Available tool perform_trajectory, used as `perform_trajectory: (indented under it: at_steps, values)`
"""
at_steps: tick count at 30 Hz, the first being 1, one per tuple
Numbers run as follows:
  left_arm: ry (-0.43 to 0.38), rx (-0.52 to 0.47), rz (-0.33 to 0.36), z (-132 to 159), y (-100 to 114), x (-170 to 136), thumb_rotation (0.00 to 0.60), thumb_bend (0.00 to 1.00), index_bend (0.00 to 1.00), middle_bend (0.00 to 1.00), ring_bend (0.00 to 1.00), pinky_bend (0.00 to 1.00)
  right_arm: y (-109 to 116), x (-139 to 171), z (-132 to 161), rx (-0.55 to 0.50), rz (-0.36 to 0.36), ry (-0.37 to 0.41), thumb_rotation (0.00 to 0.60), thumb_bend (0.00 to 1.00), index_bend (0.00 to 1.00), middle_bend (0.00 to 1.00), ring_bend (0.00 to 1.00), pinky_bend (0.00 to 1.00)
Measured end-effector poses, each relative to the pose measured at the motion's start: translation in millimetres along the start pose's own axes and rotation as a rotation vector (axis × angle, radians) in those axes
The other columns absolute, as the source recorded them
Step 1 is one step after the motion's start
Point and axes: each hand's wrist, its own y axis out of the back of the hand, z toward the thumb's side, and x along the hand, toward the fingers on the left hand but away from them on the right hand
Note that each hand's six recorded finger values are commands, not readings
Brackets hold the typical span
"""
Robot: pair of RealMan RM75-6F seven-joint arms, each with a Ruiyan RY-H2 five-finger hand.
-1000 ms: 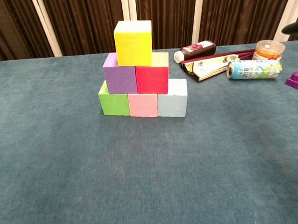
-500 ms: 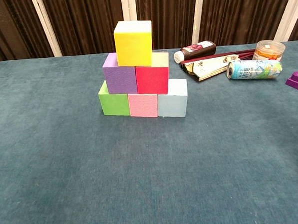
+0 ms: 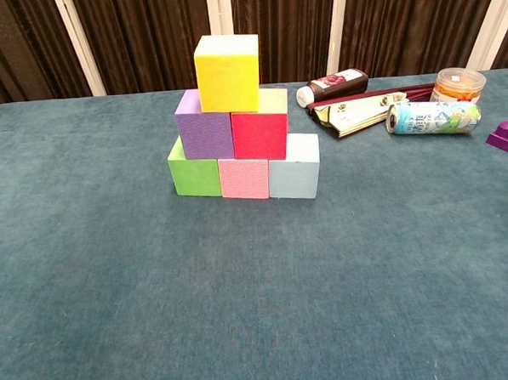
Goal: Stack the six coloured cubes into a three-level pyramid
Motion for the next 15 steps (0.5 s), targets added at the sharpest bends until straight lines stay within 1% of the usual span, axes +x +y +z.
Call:
perform_trajectory:
  at_steps: [3, 5, 11, 15]
  values:
    - [0.004, 0.003, -0.007, 1, 1, -3, 0.600, 0.37, 0.11, 0.00, 0.00, 0.00, -4, 2, -10, 0.059, -0.014, -0.013, 0.600, 0.29, 0.00, 0.03, 0.00, 0.00]
    - [0.006, 0.003, -0.010, 1, 2, -5, 0.600, 0.37, 0.11, 0.00, 0.00, 0.00, -5, 2, -12, 0.087, -0.023, -0.013, 0.600, 0.29, 0.00, 0.03, 0.00, 0.00]
    - [-0.004, 0.008, -0.004, 4, 5, -10, 0.600, 0.37, 0.11, 0.00, 0.00, 0.00, -5, 0, -19, 0.109, -0.047, -0.005, 0.600, 0.29, 0.00, 0.03, 0.00, 0.00]
    - [-0.009, 0.025, -0.016, 6, 1, -12, 0.600, 0.37, 0.11, 0.00, 0.00, 0.00, -10, -1, -22, 0.110, -0.027, 0.006, 0.600, 0.29, 0.00, 0.03, 0.00, 0.00]
